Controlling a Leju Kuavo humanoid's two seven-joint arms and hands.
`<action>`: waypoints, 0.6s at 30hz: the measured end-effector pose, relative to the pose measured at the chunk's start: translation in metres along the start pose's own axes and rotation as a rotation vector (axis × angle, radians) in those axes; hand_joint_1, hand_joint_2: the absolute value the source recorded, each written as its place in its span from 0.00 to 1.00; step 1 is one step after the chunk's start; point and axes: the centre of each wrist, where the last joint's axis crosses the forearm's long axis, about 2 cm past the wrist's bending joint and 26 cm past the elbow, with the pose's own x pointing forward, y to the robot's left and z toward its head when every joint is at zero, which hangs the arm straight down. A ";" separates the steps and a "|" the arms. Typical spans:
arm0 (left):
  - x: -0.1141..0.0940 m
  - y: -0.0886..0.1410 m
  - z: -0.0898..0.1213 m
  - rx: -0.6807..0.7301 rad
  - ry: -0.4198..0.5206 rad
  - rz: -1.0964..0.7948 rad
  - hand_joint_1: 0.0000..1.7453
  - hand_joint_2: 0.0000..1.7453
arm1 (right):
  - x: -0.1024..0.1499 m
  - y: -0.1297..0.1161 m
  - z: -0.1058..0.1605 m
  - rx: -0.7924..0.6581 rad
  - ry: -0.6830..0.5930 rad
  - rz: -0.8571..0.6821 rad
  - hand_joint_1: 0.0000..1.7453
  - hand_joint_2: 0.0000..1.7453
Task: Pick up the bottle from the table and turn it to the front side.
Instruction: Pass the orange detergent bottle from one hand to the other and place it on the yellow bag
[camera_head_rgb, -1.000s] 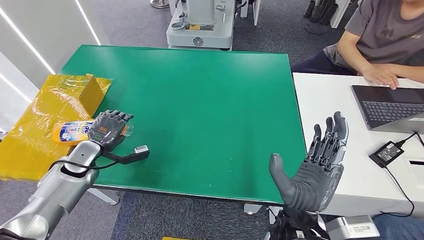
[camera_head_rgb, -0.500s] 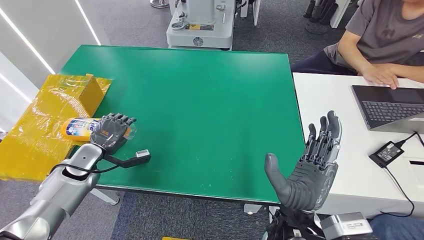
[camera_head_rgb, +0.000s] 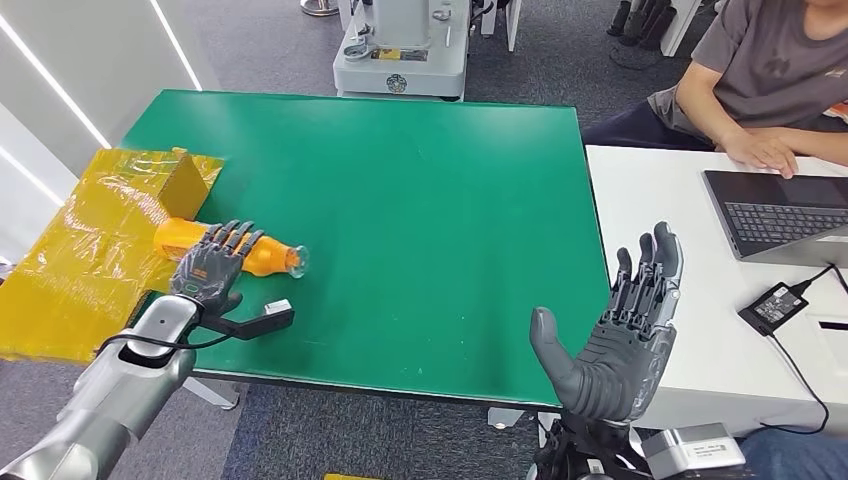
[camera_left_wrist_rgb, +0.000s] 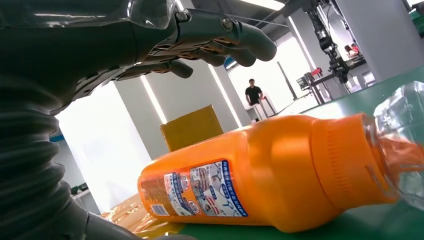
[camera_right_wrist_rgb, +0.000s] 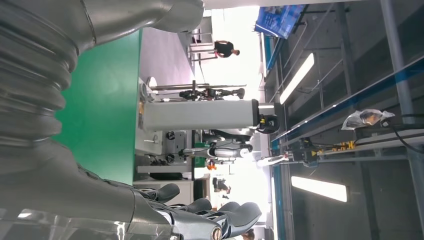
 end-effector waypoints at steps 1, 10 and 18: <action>0.000 0.000 0.000 0.009 0.003 0.005 0.00 1.00 | 0.000 0.000 0.000 0.001 -0.001 0.001 0.00 1.00; 0.014 0.016 0.000 0.479 -0.027 0.069 0.00 1.00 | 0.001 -0.001 0.005 0.030 -0.003 0.007 0.00 1.00; 0.027 0.099 0.006 1.157 -0.031 0.484 0.00 1.00 | 0.000 -0.001 0.006 0.029 0.004 0.002 0.00 1.00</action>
